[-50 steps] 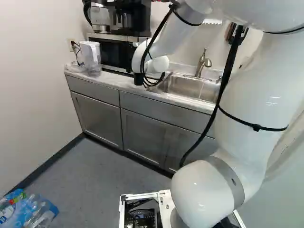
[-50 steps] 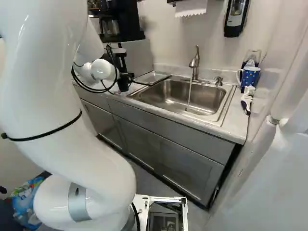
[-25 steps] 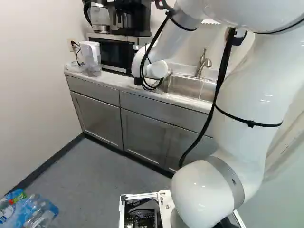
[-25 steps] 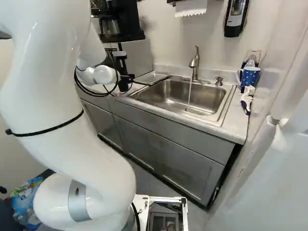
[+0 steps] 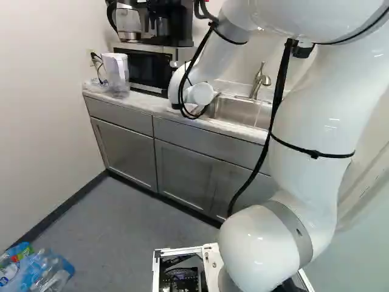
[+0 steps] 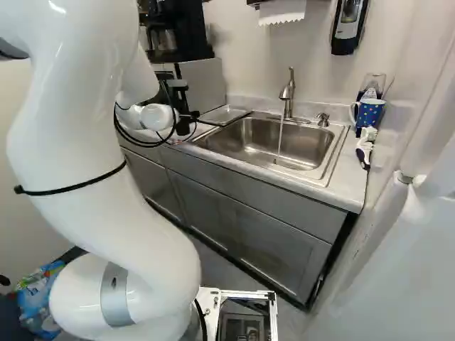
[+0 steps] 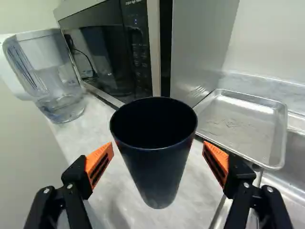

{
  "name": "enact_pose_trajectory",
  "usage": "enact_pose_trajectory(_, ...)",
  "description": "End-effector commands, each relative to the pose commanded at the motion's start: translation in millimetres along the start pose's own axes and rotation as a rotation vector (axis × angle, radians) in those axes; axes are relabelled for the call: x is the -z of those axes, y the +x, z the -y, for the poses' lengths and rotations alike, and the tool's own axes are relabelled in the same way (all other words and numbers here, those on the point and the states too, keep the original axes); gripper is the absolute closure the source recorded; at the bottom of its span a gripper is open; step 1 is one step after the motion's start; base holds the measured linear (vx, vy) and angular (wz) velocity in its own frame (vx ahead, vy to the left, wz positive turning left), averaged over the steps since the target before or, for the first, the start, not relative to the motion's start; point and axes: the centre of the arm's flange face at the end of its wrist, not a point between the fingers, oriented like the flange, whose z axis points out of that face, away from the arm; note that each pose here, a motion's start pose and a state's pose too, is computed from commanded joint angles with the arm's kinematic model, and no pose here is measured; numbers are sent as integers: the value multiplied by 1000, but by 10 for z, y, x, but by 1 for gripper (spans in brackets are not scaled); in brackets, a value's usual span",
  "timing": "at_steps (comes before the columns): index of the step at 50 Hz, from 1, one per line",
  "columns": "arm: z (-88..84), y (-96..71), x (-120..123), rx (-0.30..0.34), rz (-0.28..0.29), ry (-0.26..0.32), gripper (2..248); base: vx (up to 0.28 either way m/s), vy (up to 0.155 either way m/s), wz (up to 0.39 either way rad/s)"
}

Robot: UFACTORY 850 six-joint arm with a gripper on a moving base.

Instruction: Rinse the cup and place it in the tray

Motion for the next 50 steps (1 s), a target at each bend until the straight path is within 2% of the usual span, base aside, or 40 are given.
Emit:
enact_pose_trajectory(17, 0, 0, 0, 0, 0, 0, 3, 0, 0, 0)
enact_pose_trajectory(18, 0, 0, 0, 0, 0, 0, 10, 0, 0, 0)
enact_pose_trajectory(22, 0, 0, 0, 0, 0, 0, 10, 0, 0, 0)
enact_pose_trajectory(23, 0, 0, 0, 0, 0, 0, 47, 0, 0, 0)
enact_pose_trajectory(27, 0, 0, 0, 0, 0, 0, 47, 0, 0, 0)
enact_pose_trajectory(28, 0, 0, 0, 0, 0, 0, 84, 0, 0, 0)
enact_pose_trajectory(33, 0, 0, 0, 0, 0, 0, 84, 0, 0, 0)
enact_pose_trajectory(34, 0, 0, 0, 0, 0, 0, 119, 0, 0, 0)
enact_pose_trajectory(50, -15, 83, 10, -1, -16, -3, 124, 0, 0, 0)
